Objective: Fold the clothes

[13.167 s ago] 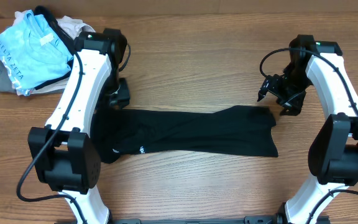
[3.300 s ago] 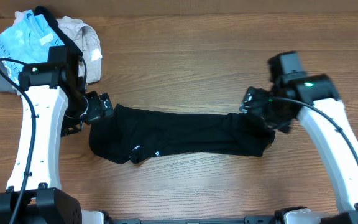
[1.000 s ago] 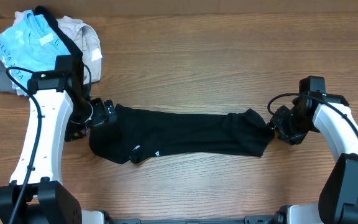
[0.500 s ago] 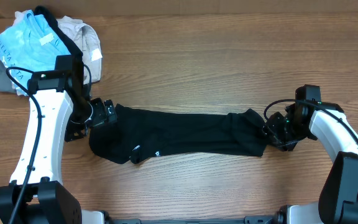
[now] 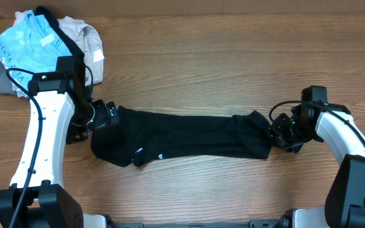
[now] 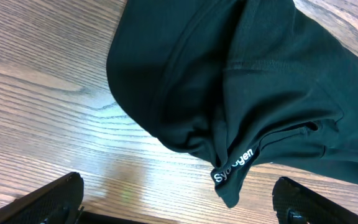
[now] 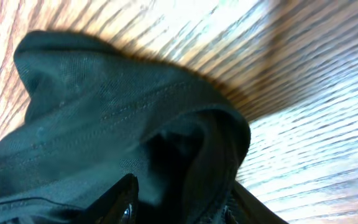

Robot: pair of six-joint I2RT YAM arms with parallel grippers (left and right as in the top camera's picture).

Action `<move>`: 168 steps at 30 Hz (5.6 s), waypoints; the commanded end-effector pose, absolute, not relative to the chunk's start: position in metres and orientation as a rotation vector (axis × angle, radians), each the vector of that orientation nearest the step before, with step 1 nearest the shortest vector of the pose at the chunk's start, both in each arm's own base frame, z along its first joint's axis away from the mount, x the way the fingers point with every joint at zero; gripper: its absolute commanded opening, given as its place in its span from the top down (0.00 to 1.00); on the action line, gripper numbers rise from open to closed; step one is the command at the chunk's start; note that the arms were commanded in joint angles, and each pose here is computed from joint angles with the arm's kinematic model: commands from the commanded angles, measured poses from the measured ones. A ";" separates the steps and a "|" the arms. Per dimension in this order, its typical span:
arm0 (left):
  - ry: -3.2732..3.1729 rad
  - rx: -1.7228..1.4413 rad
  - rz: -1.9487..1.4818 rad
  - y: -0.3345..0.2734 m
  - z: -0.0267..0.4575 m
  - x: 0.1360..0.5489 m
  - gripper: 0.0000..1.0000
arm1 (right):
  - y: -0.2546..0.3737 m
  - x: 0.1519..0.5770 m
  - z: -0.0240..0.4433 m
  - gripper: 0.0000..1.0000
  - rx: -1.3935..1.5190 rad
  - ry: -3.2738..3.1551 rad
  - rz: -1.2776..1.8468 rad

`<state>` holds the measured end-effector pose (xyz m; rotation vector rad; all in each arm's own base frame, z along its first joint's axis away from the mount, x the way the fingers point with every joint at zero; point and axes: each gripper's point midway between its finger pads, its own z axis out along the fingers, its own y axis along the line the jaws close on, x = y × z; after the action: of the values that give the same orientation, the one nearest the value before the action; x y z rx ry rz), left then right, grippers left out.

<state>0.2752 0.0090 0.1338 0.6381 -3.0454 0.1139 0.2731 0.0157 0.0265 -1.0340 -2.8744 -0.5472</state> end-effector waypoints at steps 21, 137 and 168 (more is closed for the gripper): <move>-3.065 0.603 0.133 0.007 0.137 0.275 0.00 | -0.001 0.299 0.035 0.96 -0.978 -3.027 -0.477; -3.066 0.603 0.133 0.007 0.137 0.275 0.00 | 0.059 0.321 0.072 0.60 -0.502 -3.248 -0.572; -3.073 0.603 0.135 0.007 0.137 0.277 0.00 | 0.044 0.317 0.041 0.53 -0.415 -3.247 -0.372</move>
<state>0.2776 0.0087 0.1336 0.6388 -3.0546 0.1209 0.3188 0.0395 0.0466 -0.4277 -3.2631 -0.3504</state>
